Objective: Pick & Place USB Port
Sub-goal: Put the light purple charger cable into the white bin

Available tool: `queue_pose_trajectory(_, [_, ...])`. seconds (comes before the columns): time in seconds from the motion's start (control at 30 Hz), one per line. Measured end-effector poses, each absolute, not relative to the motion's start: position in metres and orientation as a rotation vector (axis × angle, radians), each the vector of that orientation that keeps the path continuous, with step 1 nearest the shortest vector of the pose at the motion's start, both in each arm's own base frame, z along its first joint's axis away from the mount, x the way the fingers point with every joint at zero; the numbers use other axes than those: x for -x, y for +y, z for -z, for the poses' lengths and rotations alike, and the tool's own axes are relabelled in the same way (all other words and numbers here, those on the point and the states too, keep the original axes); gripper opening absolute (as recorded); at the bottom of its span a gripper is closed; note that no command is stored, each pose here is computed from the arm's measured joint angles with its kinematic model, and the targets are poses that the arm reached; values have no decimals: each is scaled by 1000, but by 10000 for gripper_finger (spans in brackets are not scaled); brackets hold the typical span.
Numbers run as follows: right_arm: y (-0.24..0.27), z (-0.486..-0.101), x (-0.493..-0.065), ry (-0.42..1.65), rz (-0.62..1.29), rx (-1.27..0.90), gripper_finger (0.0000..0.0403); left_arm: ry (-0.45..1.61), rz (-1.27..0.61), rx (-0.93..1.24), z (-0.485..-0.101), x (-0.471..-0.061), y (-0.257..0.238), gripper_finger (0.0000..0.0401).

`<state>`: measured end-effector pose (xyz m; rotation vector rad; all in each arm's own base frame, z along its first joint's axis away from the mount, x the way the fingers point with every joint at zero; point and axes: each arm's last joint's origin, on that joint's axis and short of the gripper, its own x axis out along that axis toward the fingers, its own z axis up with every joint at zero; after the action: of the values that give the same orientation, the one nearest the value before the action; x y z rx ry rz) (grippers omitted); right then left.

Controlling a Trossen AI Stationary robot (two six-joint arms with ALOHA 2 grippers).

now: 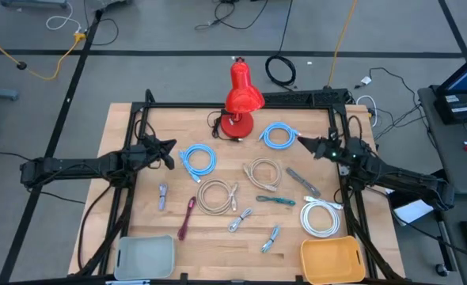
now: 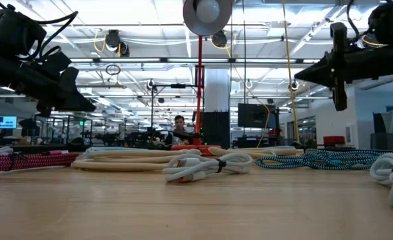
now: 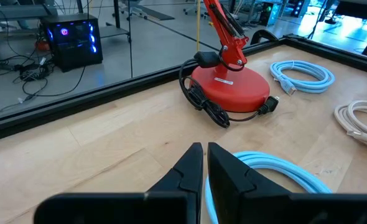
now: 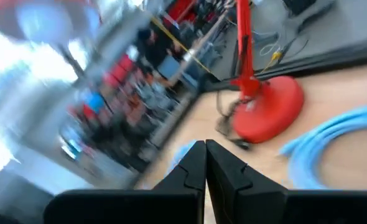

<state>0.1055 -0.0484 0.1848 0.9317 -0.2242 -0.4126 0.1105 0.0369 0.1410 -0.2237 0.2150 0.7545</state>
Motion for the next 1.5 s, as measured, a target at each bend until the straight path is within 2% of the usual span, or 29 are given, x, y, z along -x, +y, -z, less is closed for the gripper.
queue_pose_trajectory(0.17, [-47,-201,-104,-413,274,-1135,0,215,-754,224,-141,-111,37,26])
queue_pose_trajectory(0.47, [-41,-239,-90,-776,37,-1009,0,215,-754,224,-141,-111,37,26])
queue_pose_trajectory(0.67, [-40,-253,-78,-999,62,-877,0,215,-754,224,-141,-111,37,26])
queue_pose_trajectory(0.77, [-40,-254,-75,-1040,86,-851,0,194,-760,227,-143,-111,37,26])
queue_pose_trajectory(0.83, [-40,-254,-76,-1030,113,-813,0,96,-807,260,-150,-112,39,26])
queue_pose_trajectory(0.9, [-40,-254,-76,-1020,136,-775,0,-56,-808,408,-158,-113,40,26])
queue_pose_trajectory(1.0, [-41,-252,-78,-994,166,-754,0,-387,-733,725,-178,-113,41,26])
queue_pose_trajectory(1.07, [-41,-252,-78,-992,173,-742,0,-555,-616,889,-191,-112,41,26])
queue_pose_trajectory(1.17, [-42,-251,-79,-991,204,-745,0,-627,-472,1007,-209,-113,42,26])
queue_pose_trajectory(1.27, [-44,-250,-81,-983,248,-730,0,-594,-357,977,-240,-117,41,26])
queue_pose_trajectory(1.4, [-47,-246,-86,-956,302,-729,0,-564,-208,765,-310,-116,40,26])
queue_pose_trajectory(1.5, [-49,-244,-90,-932,312,-746,0,-444,-207,629,-363,-112,40,26])
